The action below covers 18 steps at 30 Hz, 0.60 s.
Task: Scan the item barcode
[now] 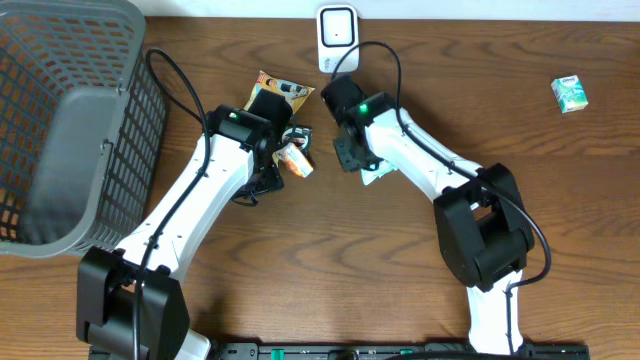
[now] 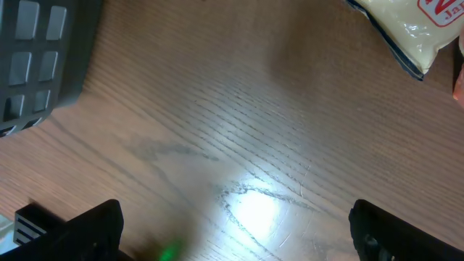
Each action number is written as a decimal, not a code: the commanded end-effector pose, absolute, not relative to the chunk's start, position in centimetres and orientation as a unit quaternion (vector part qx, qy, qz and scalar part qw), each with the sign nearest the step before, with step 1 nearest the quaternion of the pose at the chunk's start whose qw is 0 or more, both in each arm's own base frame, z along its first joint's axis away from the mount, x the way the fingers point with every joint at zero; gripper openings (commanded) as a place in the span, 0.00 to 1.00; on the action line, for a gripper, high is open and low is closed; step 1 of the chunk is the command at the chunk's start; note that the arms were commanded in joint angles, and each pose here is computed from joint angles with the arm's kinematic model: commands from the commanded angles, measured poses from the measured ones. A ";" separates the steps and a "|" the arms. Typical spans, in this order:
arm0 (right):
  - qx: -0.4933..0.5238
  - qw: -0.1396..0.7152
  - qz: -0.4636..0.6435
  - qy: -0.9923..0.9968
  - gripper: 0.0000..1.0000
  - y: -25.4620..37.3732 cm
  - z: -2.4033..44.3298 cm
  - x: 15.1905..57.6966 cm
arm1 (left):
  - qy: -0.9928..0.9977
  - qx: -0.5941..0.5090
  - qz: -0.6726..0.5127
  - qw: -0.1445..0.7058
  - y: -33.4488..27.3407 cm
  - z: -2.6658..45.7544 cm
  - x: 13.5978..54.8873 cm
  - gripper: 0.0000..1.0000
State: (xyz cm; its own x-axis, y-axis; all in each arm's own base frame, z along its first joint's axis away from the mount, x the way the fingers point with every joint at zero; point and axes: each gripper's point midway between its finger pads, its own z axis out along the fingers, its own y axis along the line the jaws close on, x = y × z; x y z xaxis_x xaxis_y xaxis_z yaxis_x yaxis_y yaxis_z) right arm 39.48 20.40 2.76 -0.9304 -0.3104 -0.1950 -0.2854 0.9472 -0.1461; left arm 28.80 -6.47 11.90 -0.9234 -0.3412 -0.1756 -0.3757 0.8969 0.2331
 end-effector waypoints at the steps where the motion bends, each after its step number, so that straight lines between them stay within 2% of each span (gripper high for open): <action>1: -0.135 0.124 -0.106 0.977 0.35 18.5 2.5 39.9 | 0.969 -0.189 0.141 0.067 -6.0 12.0 28.6 0.98; 5: -0.135 0.123 -0.117 0.976 0.37 17.9 1.6 39.6 | 0.969 -0.189 0.141 0.067 -6.0 12.0 28.6 0.98; 6: -0.135 0.121 -0.117 0.976 0.32 17.8 1.4 39.4 | 0.969 -0.189 0.141 0.067 -6.0 12.0 28.6 0.98; 10: -0.135 0.116 -0.116 0.977 0.01 17.6 1.0 39.2 | 0.969 -0.189 0.141 0.067 -6.0 12.0 28.6 0.98; 14: -0.135 0.112 -0.098 0.980 0.01 18.2 1.0 39.1 | 0.969 -0.189 0.141 0.067 -6.0 12.0 28.6 0.98; 18: -0.133 0.087 -0.022 0.987 0.01 20.2 2.1 38.8 | 0.969 -0.189 0.141 0.067 -6.0 12.0 28.6 0.98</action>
